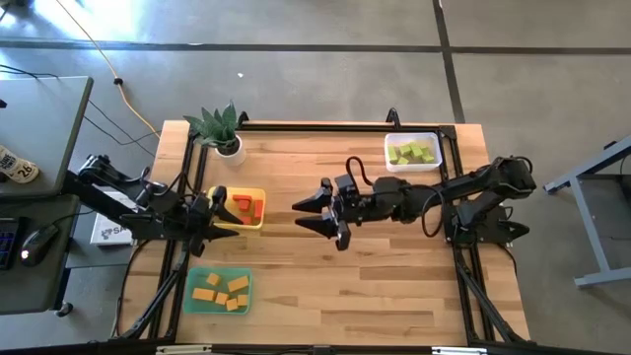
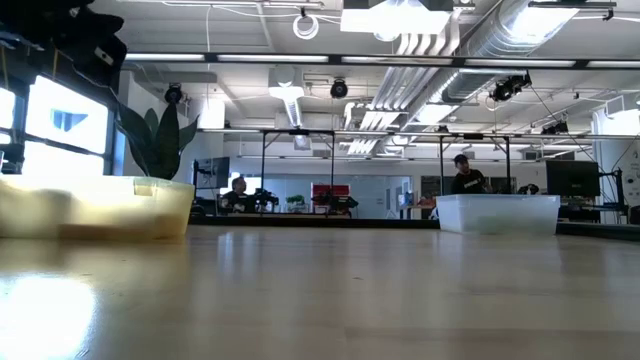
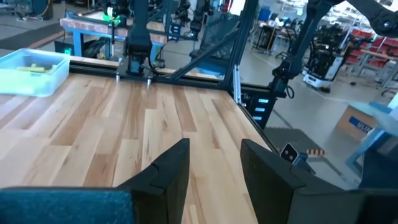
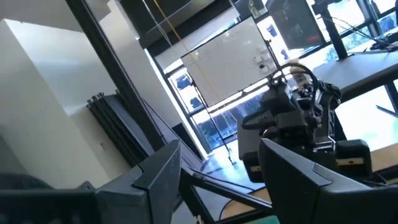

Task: Sort & place blocks by color
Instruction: Return to Home Position

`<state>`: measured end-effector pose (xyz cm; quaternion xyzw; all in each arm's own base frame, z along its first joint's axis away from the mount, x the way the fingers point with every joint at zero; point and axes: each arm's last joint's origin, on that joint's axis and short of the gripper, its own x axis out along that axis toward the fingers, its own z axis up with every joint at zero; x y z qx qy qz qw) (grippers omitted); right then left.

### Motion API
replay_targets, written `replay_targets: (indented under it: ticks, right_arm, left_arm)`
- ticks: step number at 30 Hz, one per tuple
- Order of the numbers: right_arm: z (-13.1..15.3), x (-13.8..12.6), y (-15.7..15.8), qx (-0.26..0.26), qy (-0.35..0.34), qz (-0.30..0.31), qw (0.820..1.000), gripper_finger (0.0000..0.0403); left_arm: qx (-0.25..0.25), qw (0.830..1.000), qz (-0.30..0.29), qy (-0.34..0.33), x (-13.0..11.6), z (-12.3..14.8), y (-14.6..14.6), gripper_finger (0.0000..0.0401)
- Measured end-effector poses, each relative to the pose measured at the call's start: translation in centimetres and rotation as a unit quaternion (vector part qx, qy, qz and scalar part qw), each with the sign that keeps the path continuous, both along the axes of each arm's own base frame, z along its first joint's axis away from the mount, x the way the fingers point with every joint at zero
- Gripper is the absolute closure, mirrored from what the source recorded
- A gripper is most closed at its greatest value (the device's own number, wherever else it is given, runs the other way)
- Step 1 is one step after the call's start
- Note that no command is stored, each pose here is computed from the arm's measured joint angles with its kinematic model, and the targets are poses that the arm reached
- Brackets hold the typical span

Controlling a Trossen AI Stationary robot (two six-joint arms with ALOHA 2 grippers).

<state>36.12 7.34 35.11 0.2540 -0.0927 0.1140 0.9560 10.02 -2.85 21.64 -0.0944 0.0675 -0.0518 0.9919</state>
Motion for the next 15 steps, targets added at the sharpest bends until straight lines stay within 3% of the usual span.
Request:
replay_targets:
  ticks: [9, 15]
  right_arm:
    - [0.4, -0.3, -0.5, -0.003, -0.004, 0.004, 1.000, 0.0201]
    - [2.6, -2.3, -2.6, -0.027, 0.001, 0.075, 0.997, 0.0201]
  left_arm:
    - [-0.007, 1.000, 0.012, -0.013, -0.7, -2.8, 0.3, 0.0270]
    - [0.002, 1.000, 0.027, 0.004, -0.7, -4.8, 0.4, 0.0270]
